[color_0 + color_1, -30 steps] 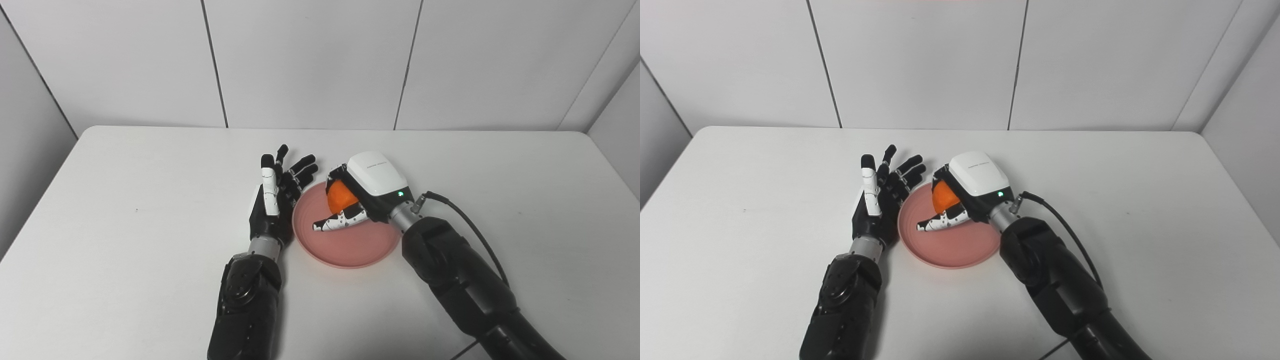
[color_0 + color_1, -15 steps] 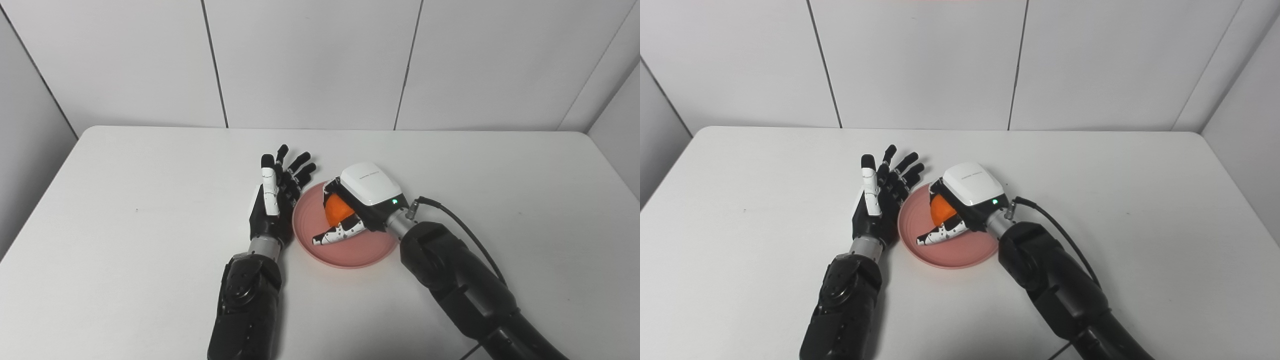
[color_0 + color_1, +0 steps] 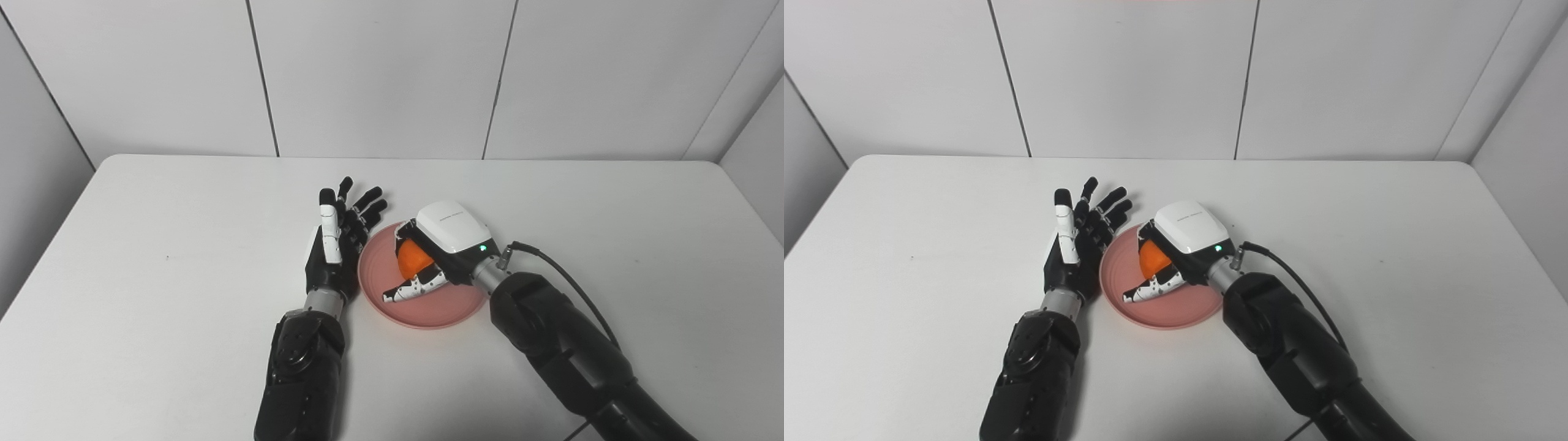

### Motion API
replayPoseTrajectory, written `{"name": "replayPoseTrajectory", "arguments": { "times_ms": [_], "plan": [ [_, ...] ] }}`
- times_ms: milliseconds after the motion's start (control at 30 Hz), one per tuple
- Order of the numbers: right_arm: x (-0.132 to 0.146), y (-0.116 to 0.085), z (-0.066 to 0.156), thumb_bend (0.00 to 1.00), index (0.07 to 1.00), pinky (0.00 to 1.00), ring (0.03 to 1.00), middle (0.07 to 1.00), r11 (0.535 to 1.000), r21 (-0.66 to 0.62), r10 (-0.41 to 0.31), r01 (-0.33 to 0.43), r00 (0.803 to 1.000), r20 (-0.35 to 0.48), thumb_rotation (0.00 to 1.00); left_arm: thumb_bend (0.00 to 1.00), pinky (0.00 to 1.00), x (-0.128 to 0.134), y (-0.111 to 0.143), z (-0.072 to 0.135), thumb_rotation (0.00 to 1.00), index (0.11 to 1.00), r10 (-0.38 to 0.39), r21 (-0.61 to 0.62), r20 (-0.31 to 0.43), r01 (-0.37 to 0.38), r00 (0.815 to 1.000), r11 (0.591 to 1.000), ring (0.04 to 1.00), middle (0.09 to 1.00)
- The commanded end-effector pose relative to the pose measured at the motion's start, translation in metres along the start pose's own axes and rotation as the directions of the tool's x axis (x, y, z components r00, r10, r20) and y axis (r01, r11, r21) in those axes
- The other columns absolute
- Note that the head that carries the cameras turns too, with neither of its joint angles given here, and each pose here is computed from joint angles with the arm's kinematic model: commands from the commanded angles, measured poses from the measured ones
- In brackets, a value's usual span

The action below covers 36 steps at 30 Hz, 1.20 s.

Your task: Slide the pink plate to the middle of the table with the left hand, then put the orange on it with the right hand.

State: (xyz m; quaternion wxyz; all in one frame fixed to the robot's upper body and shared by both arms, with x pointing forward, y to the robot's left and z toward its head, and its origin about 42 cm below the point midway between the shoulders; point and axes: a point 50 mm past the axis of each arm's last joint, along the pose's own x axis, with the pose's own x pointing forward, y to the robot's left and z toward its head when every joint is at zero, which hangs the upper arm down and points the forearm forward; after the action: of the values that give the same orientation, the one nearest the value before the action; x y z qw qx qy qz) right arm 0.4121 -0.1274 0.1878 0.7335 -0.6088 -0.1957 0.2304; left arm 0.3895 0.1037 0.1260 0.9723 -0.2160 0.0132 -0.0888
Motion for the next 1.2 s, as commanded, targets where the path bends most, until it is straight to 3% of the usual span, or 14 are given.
{"name": "replayPoseTrajectory", "arguments": {
  "times_ms": [0,67,100,233,300,333,600,767,1000,1133,1167],
  "plan": [
    [0.003,-0.02,0.001,0.7,0.449,0.33,0.385,0.433,0.995,-0.014,-0.096,0.097,0.993,0.074,0.68,0.97,0.94,-0.012,0.011,-0.031,1.0,1.0,0.053,-0.019,-0.167,-0.057,0.985,0.998,0.856,0.861],
    [0.002,-0.021,-0.002,0.75,0.568,0.44,0.495,0.546,0.992,-0.028,-0.122,0.125,0.989,0.084,0.79,0.96,0.95,-0.012,0.01,-0.031,1.0,1.0,0.05,-0.023,-0.166,-0.055,0.985,0.998,0.871,0.898],
    [0.002,-0.021,-0.003,0.75,0.575,0.44,0.501,0.553,0.991,-0.03,-0.13,0.133,0.988,0.087,0.8,0.96,0.95,-0.012,0.01,-0.031,1.0,1.0,0.049,-0.02,-0.167,-0.053,0.985,0.998,0.872,0.901],
    [0.0,-0.023,-0.007,0.82,0.702,0.68,0.706,0.731,0.987,-0.017,-0.16,0.162,0.983,0.093,0.95,0.98,0.95,-0.012,0.01,-0.032,1.0,1.0,0.047,-0.012,-0.168,-0.05,0.985,0.999,0.878,0.915],
    [-0.001,-0.023,-0.009,0.82,0.727,0.72,0.739,0.761,0.984,-0.015,-0.176,0.178,0.98,0.097,0.98,0.98,0.95,-0.012,0.01,-0.032,1.0,1.0,0.046,-0.008,-0.167,-0.048,0.985,0.999,0.866,0.89],
    [-0.001,-0.024,-0.01,0.82,0.734,0.73,0.752,0.775,0.982,-0.014,-0.185,0.187,0.978,0.1,0.99,0.98,0.94,-0.012,0.011,-0.032,1.0,1.0,0.046,-0.006,-0.167,-0.048,0.985,0.999,0.842,0.847],
    [-0.001,-0.046,-0.017,0.77,0.77,0.7,0.784,0.8,0.965,-0.011,-0.259,0.261,0.961,0.097,1.0,0.99,0.94,-0.012,0.013,-0.031,1.0,1.0,0.05,0.004,-0.165,-0.05,0.985,0.999,0.807,0.782],
    [0.0,-0.066,-0.021,0.76,0.782,0.72,0.815,0.825,0.949,0.013,-0.316,0.316,0.945,0.082,1.0,0.98,0.93,-0.012,0.013,-0.03,1.0,1.0,0.06,0.004,-0.169,-0.06,0.984,0.998,0.81,0.781],
    [-0.002,-0.081,-0.031,0.79,0.757,0.71,0.797,0.804,0.904,0.072,-0.424,0.421,0.904,0.043,1.0,0.97,0.93,-0.01,0.015,-0.027,1.0,1.0,0.063,0.005,-0.157,-0.063,0.986,0.998,0.821,0.783],
    [-0.006,-0.08,-0.038,0.81,0.788,0.76,0.803,0.821,0.857,0.168,-0.488,0.487,0.872,-0.037,1.0,0.95,0.93,-0.006,0.019,-0.022,1.0,1.0,0.046,0.089,-0.098,-0.038,0.994,0.995,0.834,0.799],
    [-0.007,-0.079,-0.039,0.84,0.807,0.77,0.816,0.832,0.835,0.228,-0.494,0.502,0.864,-0.092,1.0,0.95,0.94,-0.004,0.02,-0.02,1.0,1.0,0.038,0.108,-0.077,-0.03,0.996,0.994,0.839,0.813]
  ]
}}
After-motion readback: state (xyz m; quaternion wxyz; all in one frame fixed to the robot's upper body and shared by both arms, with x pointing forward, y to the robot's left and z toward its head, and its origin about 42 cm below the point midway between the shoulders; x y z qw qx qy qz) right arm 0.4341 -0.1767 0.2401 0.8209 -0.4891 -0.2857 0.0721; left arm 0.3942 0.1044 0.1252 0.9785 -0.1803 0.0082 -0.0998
